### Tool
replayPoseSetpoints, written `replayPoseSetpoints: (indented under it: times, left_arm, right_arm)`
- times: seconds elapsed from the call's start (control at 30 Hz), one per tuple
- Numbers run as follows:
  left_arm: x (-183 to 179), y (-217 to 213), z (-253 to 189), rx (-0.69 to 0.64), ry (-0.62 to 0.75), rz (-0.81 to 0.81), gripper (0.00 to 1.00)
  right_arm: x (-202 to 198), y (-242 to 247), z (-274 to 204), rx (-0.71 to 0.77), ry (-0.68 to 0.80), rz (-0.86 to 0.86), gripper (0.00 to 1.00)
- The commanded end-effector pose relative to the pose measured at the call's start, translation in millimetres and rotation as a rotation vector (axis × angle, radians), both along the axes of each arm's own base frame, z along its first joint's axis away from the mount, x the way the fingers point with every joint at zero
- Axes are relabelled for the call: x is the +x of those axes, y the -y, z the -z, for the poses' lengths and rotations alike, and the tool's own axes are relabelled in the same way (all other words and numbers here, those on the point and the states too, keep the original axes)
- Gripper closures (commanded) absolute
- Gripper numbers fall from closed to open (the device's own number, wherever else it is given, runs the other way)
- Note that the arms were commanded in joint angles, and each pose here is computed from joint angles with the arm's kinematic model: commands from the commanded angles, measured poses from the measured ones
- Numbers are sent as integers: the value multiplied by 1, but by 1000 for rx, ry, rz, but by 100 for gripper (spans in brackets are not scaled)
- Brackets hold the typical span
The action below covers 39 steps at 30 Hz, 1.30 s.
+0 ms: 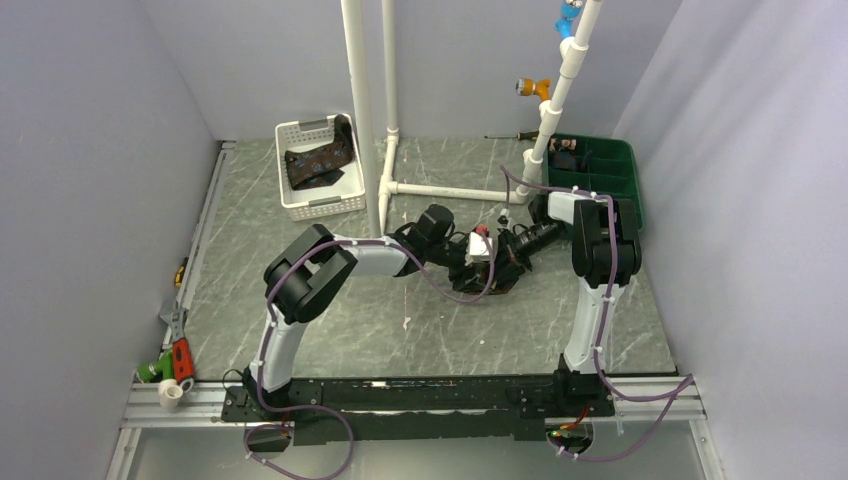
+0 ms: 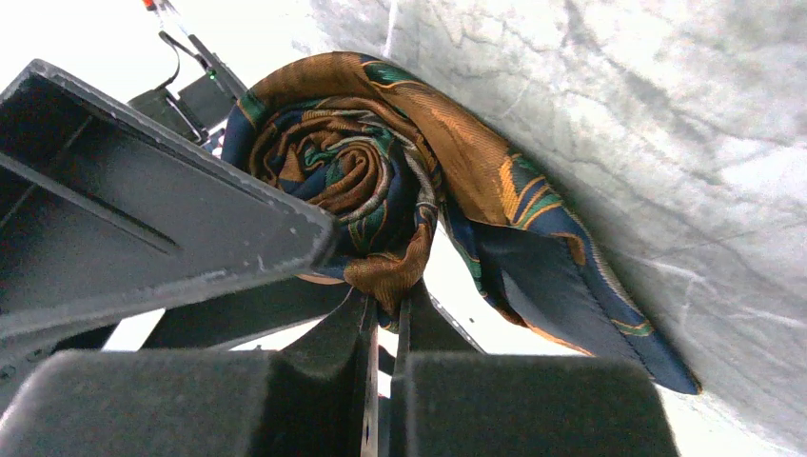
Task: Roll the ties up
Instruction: Roll the tie at the center of the board.
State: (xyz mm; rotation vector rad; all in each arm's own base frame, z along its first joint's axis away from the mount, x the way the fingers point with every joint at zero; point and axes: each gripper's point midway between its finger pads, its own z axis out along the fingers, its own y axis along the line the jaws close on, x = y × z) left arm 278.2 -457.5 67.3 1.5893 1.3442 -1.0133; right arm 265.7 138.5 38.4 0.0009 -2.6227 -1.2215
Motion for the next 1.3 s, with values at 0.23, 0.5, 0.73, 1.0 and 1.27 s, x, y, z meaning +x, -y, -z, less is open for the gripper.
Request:
replayPoseSetpoints:
  times: [0.23, 0.5, 0.73, 1.0, 1.27]
  left_arm:
    - [-6, -3, 37, 104, -11, -5, 32]
    - [-11, -4, 31, 67, -28, -23, 39]
    - [-6, -3, 38, 122, -85, -65, 86]
    - [-22, -24, 62, 196, -126, -64, 92]
    - [-21, -22, 60, 196, -135, -64, 91]
  right_arm:
    - [24, 41, 54, -234, 113, -84, 100]
    - [21, 53, 69, -325, 89, -82, 100]
    - [32, 34, 38, -187, 185, -64, 91]
    - [36, 9, -2, -1, 273, -3, 55]
    - [43, -2, -2, 74, 263, 51, 66]
